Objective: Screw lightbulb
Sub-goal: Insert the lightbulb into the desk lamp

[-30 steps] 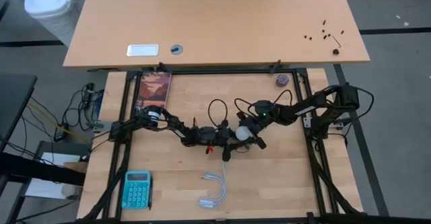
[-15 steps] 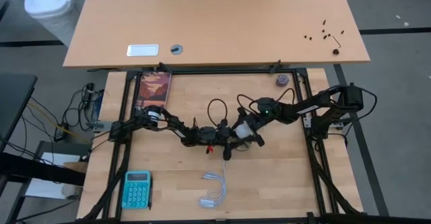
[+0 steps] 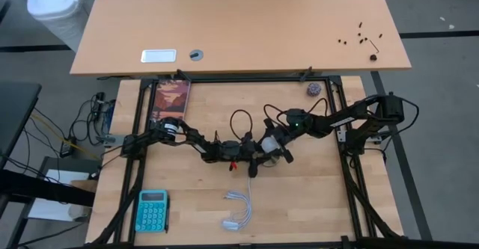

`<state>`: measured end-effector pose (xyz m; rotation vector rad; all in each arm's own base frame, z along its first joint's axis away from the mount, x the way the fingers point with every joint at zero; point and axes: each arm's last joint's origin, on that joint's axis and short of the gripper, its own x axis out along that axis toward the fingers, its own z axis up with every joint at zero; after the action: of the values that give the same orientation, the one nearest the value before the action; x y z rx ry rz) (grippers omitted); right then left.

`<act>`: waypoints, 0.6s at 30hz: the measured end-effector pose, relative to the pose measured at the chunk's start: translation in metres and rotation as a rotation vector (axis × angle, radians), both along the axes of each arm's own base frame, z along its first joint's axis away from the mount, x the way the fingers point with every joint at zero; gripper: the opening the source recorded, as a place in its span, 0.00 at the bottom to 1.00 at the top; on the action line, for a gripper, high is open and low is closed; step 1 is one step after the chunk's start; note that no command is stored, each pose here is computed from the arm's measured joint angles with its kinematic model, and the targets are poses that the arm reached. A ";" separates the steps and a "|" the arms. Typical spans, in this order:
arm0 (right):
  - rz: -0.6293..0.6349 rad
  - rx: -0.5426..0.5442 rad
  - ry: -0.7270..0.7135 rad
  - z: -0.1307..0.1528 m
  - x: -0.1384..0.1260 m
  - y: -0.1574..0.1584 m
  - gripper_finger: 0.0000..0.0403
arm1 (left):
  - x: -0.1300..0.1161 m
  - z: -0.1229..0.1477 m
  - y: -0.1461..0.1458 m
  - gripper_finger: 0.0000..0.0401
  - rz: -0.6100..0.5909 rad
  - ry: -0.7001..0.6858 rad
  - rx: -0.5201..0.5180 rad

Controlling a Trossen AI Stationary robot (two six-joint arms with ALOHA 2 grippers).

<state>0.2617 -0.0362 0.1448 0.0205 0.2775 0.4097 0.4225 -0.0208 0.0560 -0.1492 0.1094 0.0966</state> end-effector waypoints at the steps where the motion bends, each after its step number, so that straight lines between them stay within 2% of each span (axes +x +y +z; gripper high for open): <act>1: -0.015 -0.001 0.002 0.000 0.000 0.000 0.66 | 0.000 0.000 0.000 0.49 0.012 0.001 0.002; 4: -0.073 0.002 0.011 0.000 0.001 -0.002 0.67 | 0.000 0.000 0.002 0.49 0.061 0.005 0.006; 11: -0.204 0.002 0.024 0.000 0.002 -0.003 0.62 | -0.001 -0.001 0.004 0.49 0.162 0.011 0.017; 18: -0.410 -0.004 0.042 0.000 0.005 0.005 0.67 | -0.002 -0.002 0.007 0.49 0.256 0.015 0.029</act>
<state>0.2666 -0.0316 0.1446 0.0809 0.3073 0.0017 0.4206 -0.0137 0.0544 -0.1333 0.1030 0.3542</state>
